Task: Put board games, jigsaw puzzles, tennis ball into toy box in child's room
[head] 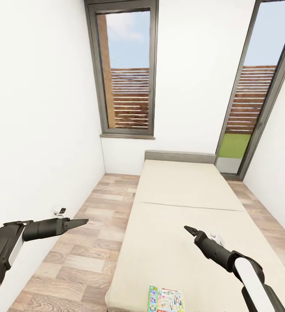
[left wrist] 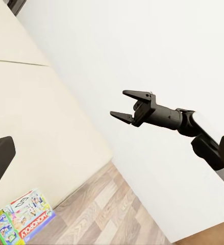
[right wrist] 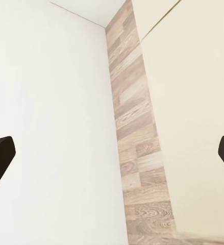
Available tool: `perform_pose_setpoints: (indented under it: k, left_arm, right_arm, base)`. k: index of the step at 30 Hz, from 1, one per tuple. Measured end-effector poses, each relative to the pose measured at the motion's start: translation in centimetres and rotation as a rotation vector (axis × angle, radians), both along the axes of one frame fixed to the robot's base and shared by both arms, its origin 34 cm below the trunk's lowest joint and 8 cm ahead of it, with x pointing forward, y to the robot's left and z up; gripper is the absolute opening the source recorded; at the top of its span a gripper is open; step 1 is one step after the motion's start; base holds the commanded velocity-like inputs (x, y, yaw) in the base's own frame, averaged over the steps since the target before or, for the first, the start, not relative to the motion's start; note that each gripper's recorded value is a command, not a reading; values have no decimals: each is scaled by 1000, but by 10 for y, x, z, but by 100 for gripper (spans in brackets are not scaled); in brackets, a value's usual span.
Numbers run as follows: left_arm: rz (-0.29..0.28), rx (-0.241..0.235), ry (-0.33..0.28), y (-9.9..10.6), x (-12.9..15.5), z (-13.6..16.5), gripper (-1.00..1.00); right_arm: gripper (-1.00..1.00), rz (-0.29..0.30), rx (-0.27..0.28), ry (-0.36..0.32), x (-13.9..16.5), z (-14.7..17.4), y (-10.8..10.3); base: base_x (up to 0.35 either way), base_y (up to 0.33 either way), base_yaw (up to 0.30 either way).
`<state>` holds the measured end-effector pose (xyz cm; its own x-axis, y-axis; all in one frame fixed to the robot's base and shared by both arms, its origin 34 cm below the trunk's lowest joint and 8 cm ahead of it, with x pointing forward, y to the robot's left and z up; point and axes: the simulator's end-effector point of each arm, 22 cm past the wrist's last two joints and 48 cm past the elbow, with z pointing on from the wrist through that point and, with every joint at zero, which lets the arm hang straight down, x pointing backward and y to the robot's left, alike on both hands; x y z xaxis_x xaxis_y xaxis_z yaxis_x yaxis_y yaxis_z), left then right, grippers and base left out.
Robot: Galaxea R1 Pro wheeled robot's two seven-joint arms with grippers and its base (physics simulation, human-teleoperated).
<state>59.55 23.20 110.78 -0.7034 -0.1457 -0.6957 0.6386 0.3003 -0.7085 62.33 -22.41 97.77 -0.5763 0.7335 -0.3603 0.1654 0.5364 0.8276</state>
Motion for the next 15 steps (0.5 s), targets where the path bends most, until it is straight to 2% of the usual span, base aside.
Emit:
perform_pose_setpoints:
  k: [9,15]
  left_arm:
    - [0,0,0,0,0,0,100]
    - [0,1,0,0,0,0,100]
  right_arm:
    - [100,0,0,0,0,0,0]
    - [100,1,1,1,0,0,0]
  base:
    - [-5,-1,0]
    - [-1,-137,-14]
